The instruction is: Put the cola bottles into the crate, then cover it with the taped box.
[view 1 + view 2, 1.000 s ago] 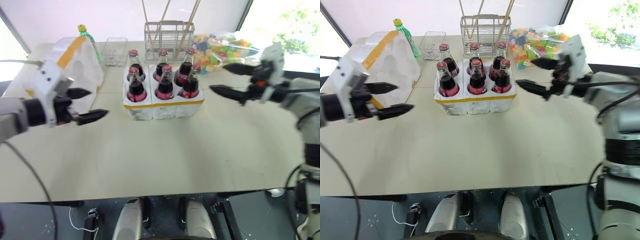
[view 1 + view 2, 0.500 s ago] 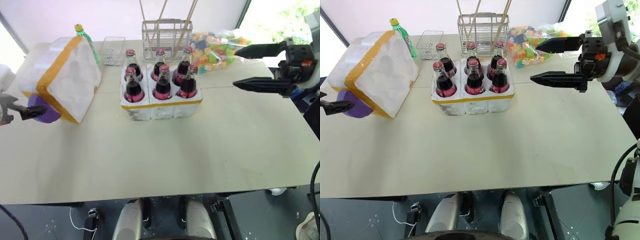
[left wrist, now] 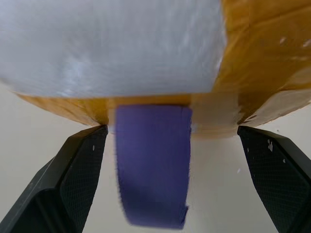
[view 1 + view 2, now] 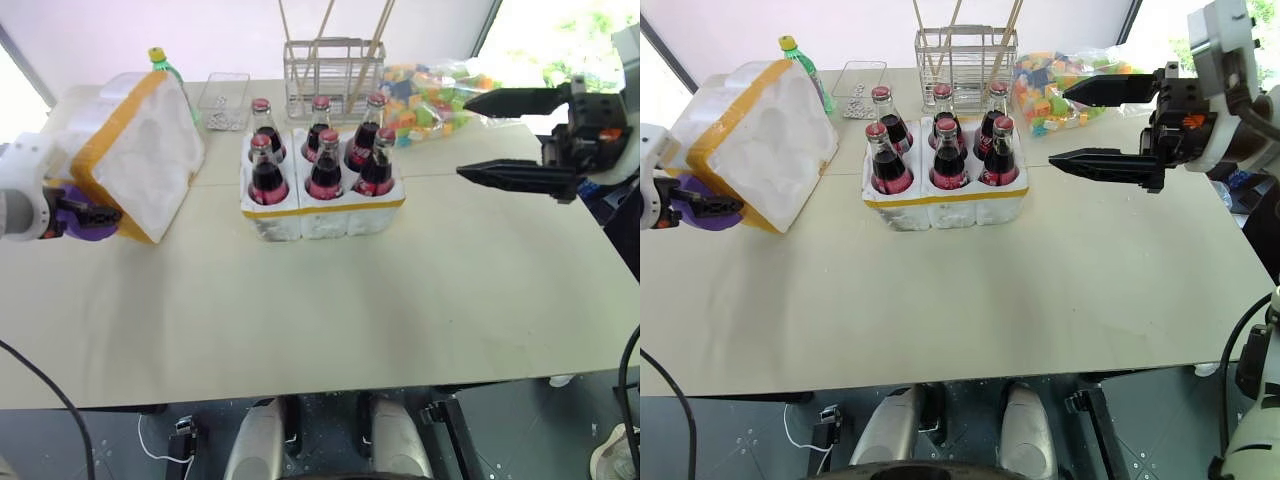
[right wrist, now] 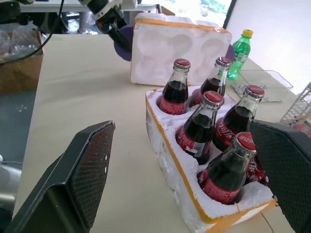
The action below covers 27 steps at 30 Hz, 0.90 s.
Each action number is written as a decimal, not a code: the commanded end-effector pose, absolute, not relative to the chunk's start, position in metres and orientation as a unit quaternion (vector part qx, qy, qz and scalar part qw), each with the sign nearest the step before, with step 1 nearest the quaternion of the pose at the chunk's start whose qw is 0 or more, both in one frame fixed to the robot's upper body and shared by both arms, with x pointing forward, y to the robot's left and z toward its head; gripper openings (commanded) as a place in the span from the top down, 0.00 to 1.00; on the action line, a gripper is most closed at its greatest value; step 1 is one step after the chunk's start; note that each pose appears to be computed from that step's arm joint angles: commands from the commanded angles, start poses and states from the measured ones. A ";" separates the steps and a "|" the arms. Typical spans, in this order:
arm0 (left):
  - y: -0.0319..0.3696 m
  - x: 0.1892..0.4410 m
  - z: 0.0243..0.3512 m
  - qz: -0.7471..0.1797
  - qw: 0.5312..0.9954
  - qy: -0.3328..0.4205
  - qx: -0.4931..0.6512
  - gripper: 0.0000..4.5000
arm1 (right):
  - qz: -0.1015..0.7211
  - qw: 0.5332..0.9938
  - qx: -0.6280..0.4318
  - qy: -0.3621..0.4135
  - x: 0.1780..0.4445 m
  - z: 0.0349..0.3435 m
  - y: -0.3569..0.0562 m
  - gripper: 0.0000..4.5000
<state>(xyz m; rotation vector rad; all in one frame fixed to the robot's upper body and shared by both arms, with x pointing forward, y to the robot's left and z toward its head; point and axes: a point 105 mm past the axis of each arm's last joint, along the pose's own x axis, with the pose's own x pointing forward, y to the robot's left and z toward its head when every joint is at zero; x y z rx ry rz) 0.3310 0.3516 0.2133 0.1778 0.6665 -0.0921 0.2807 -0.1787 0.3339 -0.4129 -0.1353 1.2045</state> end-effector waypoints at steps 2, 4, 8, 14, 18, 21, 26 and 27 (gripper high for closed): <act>0.352 0.338 0.220 -0.055 0.943 0.319 0.076 0.00 | 0.545 0.807 -0.208 -0.097 0.272 0.350 -0.180 0.01; 0.352 0.341 0.219 -0.055 0.943 0.319 0.077 0.00 | 0.542 0.809 -0.204 -0.100 0.272 0.351 -0.181 0.01; 0.351 0.347 0.225 -0.057 0.946 0.308 0.084 0.42 | 0.537 0.812 -0.207 -0.100 0.272 0.349 -0.182 0.00; 0.354 0.348 0.230 -0.052 0.947 0.301 0.105 0.92 | 0.540 0.816 -0.193 -0.069 0.273 0.341 -0.186 0.00; 0.349 0.356 0.258 -0.050 0.960 0.222 0.162 0.92 | 0.519 0.825 -0.216 -0.068 0.279 0.338 -0.190 0.00; 0.335 0.358 0.285 -0.063 0.970 0.151 0.182 0.92 | 0.517 0.828 -0.210 -0.066 0.280 0.338 -0.192 0.00; 0.287 0.353 0.345 -0.099 0.959 -0.025 0.263 0.92 | 0.508 0.836 -0.199 -0.062 0.282 0.333 -0.194 0.00; 0.276 0.352 0.350 -0.111 0.946 -0.053 0.301 0.92 | 0.507 0.837 -0.195 -0.063 0.283 0.332 -0.193 0.00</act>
